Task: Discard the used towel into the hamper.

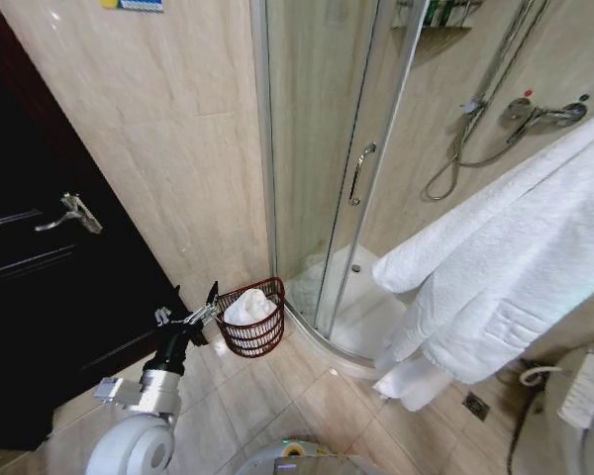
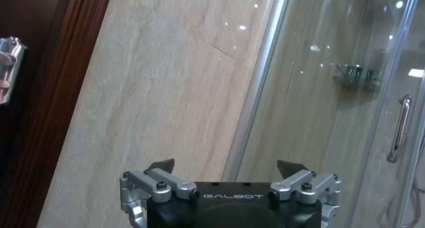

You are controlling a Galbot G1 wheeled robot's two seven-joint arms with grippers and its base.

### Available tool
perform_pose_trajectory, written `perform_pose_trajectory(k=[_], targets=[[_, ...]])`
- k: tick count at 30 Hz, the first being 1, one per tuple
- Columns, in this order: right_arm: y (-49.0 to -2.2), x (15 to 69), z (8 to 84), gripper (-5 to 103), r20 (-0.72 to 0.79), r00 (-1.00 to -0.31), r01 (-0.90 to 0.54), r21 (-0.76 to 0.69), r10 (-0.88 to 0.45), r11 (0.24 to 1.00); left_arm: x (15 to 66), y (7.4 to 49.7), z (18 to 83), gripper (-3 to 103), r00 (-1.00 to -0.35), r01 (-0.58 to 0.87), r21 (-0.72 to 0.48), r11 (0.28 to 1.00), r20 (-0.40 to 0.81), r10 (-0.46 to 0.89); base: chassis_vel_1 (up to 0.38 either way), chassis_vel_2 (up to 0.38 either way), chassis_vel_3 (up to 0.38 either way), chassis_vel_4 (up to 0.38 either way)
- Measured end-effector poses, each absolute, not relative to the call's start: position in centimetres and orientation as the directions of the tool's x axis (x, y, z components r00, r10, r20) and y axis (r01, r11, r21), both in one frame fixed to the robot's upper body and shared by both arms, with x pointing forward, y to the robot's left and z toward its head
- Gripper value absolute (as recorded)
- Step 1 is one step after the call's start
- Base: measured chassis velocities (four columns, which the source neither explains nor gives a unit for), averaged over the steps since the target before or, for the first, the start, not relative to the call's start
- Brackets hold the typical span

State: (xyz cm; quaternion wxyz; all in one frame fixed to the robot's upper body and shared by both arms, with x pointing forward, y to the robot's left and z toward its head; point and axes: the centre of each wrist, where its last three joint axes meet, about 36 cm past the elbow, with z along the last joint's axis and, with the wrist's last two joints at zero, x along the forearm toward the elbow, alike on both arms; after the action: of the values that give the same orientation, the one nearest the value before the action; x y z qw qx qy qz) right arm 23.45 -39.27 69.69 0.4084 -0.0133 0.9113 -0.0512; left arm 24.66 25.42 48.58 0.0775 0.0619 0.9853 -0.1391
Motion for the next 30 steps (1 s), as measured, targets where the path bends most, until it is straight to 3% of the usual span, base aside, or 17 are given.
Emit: perform_pose_trajectory(k=[30], targets=[[-39.23,23.49,69.51,6,-0.742,-0.667,0.009,-0.104,-0.072,0.995,24.66,25.42,48.58,100,-0.980,0.144,-0.264,0.954,-0.170,0.100,0.000,0.000,0.000,0.000]])
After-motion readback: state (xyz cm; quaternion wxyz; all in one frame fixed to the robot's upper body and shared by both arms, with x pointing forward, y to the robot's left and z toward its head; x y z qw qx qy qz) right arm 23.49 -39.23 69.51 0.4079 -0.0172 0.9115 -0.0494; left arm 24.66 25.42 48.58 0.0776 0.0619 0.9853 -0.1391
